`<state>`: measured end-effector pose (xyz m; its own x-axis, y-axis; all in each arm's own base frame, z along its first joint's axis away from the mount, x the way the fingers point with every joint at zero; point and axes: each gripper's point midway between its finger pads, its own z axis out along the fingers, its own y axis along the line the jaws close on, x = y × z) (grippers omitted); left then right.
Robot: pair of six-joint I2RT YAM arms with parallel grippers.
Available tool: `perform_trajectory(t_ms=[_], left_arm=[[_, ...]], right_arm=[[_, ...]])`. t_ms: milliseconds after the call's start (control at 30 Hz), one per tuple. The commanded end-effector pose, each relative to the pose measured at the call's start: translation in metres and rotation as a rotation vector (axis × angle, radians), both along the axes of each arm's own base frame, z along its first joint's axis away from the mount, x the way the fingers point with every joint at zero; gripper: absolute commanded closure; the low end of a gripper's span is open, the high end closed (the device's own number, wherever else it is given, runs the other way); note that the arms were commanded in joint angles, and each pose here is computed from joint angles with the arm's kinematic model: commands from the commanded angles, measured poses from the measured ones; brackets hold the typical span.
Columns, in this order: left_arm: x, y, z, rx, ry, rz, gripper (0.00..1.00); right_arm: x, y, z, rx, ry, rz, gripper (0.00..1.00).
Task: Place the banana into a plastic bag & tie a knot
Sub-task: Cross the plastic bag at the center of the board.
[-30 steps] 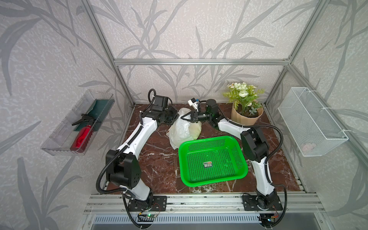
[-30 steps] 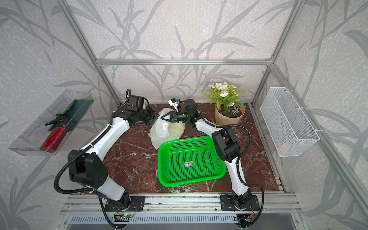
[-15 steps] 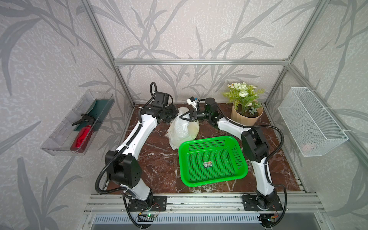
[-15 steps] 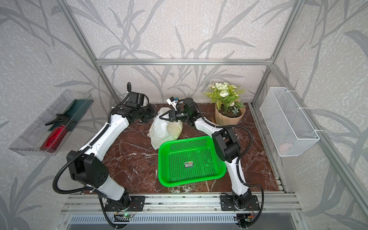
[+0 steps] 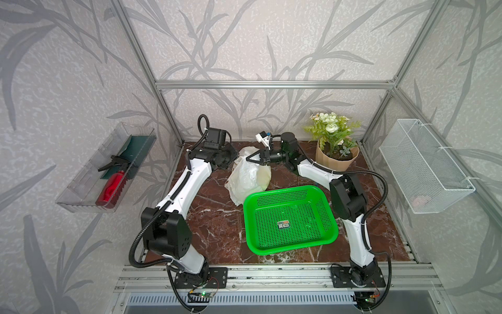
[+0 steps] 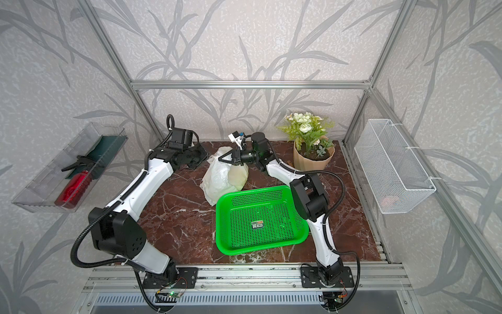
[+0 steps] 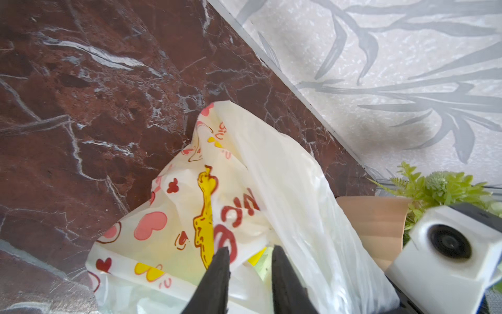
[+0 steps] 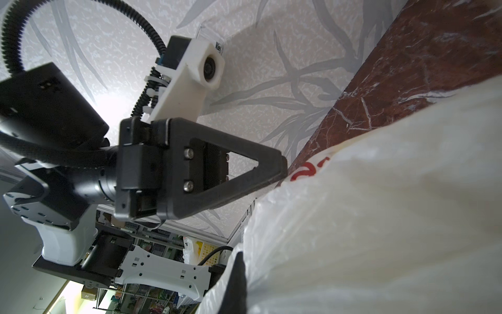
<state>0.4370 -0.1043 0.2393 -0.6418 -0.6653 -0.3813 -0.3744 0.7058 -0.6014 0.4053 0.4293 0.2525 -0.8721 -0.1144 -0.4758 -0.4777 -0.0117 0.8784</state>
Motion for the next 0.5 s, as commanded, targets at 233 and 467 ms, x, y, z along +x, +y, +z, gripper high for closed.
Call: perform_trajectory(t_ms=[233,467], left_arm=[[0.008,-0.006,0.022,-0.225,-0.051,0.094,0.69],[-0.002,-0.019,0.018,-0.368,0.017,0.136,0.70]], right_arm=[[-0.001,0.003,0.003,0.030,-0.020,0.032,1.00],[0.000,0.004,0.004,0.031,-0.023,0.030,1.00]])
